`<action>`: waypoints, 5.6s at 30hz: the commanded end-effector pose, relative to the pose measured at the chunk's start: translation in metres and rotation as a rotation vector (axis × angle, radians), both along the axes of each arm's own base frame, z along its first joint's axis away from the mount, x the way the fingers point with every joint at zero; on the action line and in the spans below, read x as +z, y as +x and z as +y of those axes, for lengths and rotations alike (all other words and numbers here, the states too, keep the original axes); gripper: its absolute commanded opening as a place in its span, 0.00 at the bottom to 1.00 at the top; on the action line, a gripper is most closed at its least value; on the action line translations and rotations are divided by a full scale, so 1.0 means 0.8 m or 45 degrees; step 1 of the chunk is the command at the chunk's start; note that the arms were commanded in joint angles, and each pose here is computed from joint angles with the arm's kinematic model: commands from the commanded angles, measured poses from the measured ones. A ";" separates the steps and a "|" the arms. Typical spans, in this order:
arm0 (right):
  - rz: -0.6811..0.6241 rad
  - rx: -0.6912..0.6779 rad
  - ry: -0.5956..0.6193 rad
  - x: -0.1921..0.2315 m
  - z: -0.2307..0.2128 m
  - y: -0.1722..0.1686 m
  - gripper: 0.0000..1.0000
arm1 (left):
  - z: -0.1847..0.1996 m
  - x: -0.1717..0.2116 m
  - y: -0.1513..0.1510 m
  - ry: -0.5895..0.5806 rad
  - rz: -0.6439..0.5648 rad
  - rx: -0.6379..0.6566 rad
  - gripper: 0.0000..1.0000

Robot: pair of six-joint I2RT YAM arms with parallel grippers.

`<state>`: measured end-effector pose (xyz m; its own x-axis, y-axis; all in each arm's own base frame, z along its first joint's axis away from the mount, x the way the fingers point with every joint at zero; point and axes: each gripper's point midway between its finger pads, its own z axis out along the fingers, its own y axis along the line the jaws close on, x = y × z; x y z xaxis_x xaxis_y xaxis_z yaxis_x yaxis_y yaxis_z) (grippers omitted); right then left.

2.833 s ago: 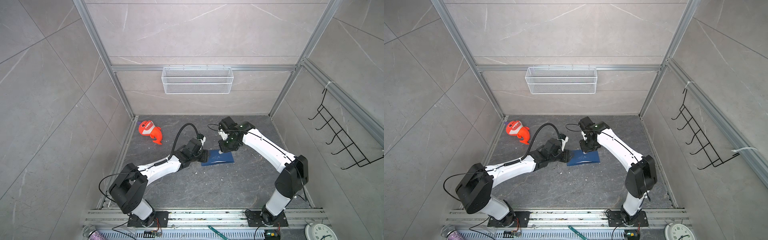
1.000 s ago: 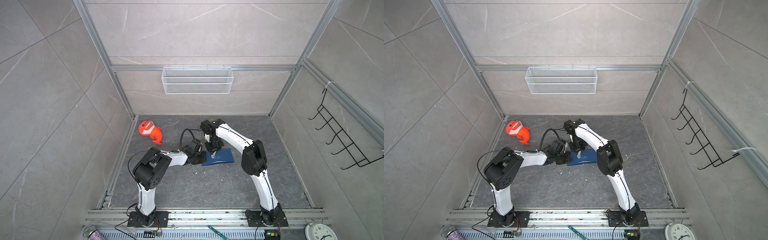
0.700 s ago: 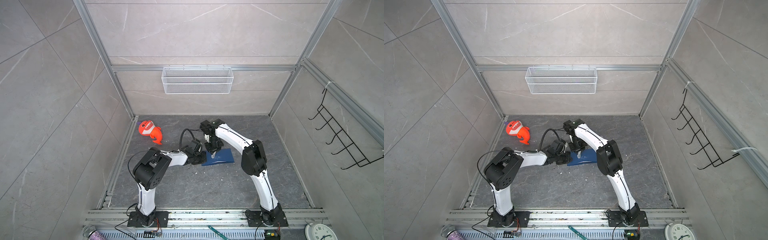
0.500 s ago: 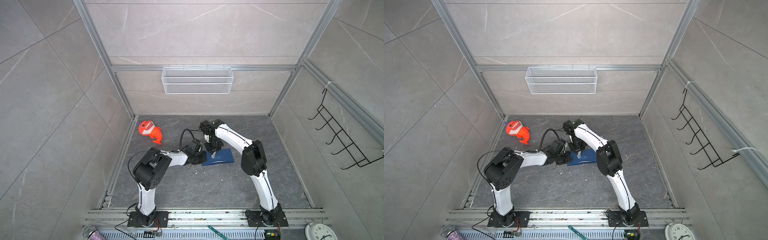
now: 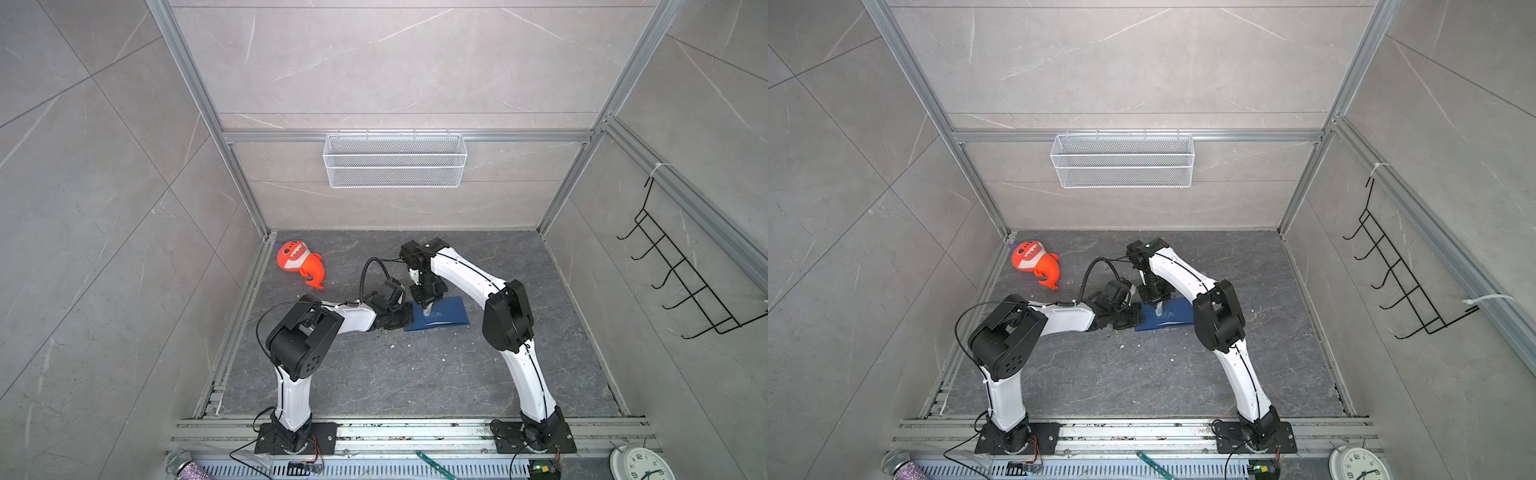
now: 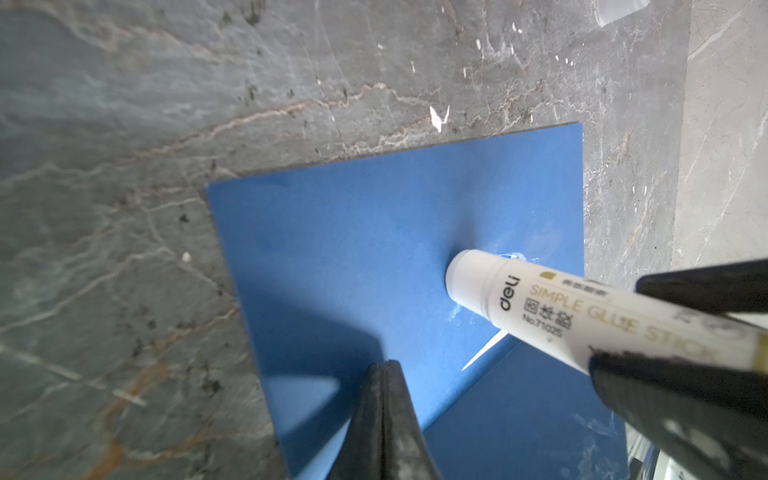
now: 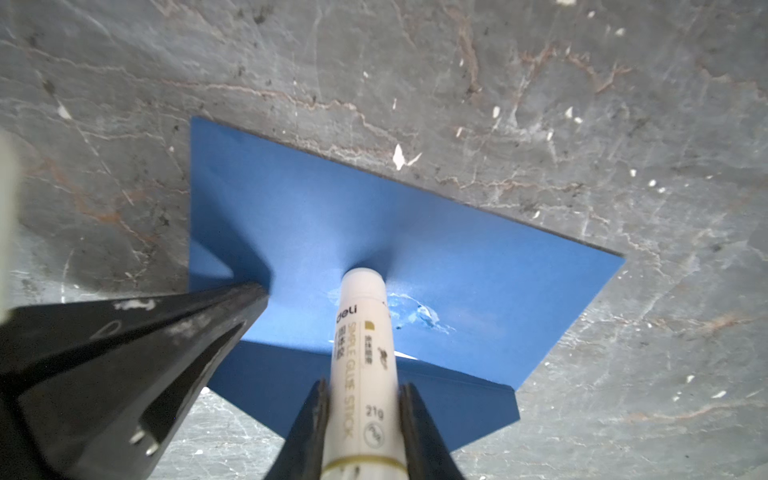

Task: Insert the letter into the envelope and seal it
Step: 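Rub the glue stick tip across the envelope flap with the right gripper, then lift the glue stick off the envelope while the left gripper releases and rises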

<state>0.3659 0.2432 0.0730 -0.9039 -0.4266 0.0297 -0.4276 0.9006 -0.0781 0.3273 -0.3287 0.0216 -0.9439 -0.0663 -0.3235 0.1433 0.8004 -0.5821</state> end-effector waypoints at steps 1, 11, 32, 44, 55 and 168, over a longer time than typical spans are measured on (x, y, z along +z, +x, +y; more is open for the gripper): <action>0.001 -0.015 -0.190 -0.005 -0.052 0.007 0.00 | 0.034 -0.055 -0.029 0.166 0.156 0.034 0.00; 0.000 -0.016 -0.248 -0.004 -0.071 0.008 0.00 | 0.037 -0.059 -0.031 0.181 0.161 0.041 0.00; 0.011 -0.069 -0.319 -0.012 -0.121 0.005 0.00 | 0.044 -0.068 -0.036 0.217 0.181 0.047 0.00; -0.131 -0.169 -0.083 0.052 -0.096 0.025 0.00 | 0.044 -0.066 -0.035 0.219 0.176 0.052 0.00; -0.196 -0.105 0.090 0.102 -0.035 0.010 0.00 | 0.041 -0.067 -0.034 0.218 0.180 0.047 0.00; -1.440 -0.120 1.391 0.372 -0.079 -0.090 0.00 | 0.046 0.350 -0.021 -0.458 -0.618 0.172 0.76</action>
